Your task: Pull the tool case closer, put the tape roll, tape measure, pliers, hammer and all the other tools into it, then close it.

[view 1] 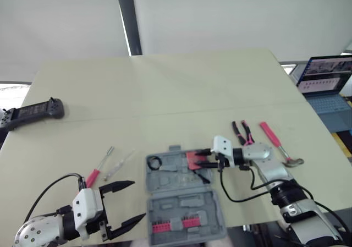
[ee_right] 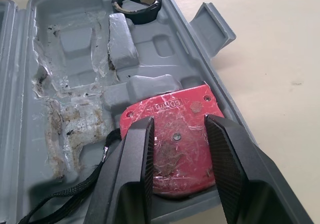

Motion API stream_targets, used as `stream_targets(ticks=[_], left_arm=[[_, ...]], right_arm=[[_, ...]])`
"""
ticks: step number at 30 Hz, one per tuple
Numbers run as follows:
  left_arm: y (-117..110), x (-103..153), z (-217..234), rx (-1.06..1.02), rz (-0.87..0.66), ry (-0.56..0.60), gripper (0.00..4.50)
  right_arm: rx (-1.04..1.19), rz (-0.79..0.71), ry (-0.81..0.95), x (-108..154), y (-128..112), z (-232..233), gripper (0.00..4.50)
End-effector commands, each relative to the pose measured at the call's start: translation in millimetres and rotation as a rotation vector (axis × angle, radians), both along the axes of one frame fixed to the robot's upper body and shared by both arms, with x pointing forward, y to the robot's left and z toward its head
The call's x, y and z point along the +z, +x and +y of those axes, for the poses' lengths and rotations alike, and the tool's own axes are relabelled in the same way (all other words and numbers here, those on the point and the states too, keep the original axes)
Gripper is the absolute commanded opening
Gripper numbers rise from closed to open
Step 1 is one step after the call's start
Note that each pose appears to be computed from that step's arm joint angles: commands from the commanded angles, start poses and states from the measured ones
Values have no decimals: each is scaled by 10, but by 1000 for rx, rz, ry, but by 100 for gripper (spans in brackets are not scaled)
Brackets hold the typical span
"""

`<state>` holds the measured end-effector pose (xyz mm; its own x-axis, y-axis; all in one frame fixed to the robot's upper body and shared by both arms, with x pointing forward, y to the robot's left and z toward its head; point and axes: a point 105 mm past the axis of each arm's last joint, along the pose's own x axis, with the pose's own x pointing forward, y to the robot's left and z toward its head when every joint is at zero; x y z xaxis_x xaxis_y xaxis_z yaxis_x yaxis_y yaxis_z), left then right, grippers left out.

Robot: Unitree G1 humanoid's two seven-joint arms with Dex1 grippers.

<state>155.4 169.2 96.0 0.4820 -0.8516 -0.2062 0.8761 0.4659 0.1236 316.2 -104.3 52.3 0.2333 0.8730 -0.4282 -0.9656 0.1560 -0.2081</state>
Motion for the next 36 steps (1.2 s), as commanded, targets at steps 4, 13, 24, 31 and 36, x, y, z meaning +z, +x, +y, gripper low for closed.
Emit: stream_targets(ticks=[4,13,24,31,36], left_arm=[[4,76,-4,21,-5,-20,450],[123,103,34,68,23,-57,450],[78,-68,207,175,125,-49,450],[-29,-167,272,160,149,-21,450],[-99,-118,315,142,107,31,450]], right_arm=[[-88,75,-67,-313,-48,-173,170],[-93,-94,31,550,-33,-213,170],[-235,183,-57,448,-943,-766,400],[-341,235,-99,249,-1234,-1045,446],[-378,253,-111,209,-1347,-1173,446]])
